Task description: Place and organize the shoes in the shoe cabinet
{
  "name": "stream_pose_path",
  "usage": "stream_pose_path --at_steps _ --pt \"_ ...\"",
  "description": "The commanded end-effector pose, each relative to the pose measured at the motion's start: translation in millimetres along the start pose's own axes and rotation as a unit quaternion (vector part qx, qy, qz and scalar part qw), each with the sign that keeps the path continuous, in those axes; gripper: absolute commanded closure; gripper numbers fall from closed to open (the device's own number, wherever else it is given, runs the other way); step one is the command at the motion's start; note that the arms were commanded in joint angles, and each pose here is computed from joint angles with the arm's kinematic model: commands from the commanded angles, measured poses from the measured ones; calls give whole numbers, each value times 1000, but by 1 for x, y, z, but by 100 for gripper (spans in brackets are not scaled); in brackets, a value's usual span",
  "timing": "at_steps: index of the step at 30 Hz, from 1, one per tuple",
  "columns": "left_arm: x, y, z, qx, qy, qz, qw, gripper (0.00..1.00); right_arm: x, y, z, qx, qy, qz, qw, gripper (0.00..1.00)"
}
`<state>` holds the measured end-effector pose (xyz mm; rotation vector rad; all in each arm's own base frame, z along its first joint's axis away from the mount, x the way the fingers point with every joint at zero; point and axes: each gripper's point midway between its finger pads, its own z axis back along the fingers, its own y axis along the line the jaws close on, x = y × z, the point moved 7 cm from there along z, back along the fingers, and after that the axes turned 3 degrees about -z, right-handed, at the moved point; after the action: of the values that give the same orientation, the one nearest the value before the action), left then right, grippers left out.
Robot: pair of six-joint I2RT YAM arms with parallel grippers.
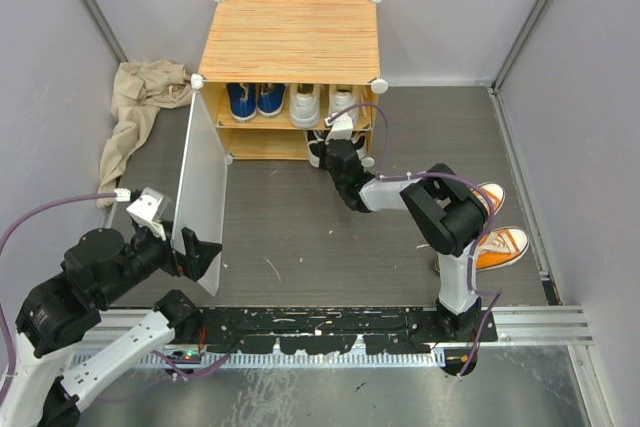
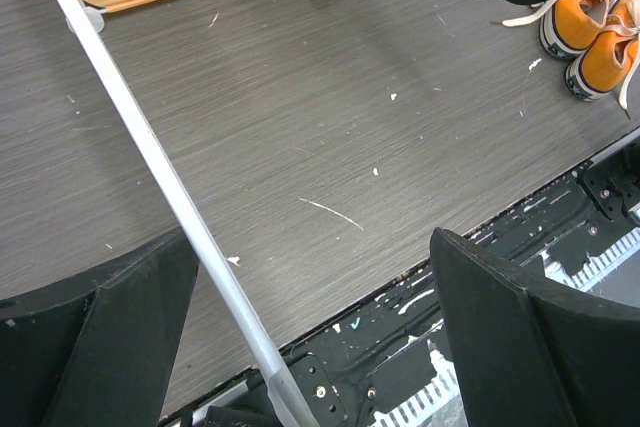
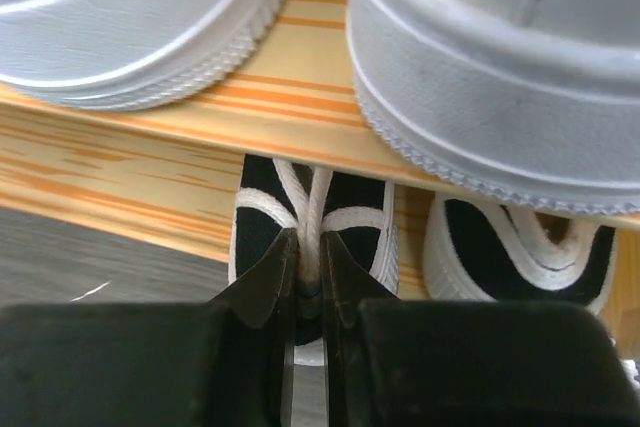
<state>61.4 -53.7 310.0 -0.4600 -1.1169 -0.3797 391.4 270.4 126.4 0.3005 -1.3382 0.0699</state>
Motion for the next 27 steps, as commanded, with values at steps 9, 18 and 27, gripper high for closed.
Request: stream_pose_path --at_steps 9,18,27 --pt "11 0 2 1 -23 -5 1000 2 44 -3 -28 -24 -123 -94 988 98" --pt "11 -1 -1 1 -14 -6 1000 2 49 -4 -48 -60 -142 -95 983 97" --pt "11 -1 -2 1 -13 -6 1000 2 26 -8 -40 -53 -112 -112 986 71"
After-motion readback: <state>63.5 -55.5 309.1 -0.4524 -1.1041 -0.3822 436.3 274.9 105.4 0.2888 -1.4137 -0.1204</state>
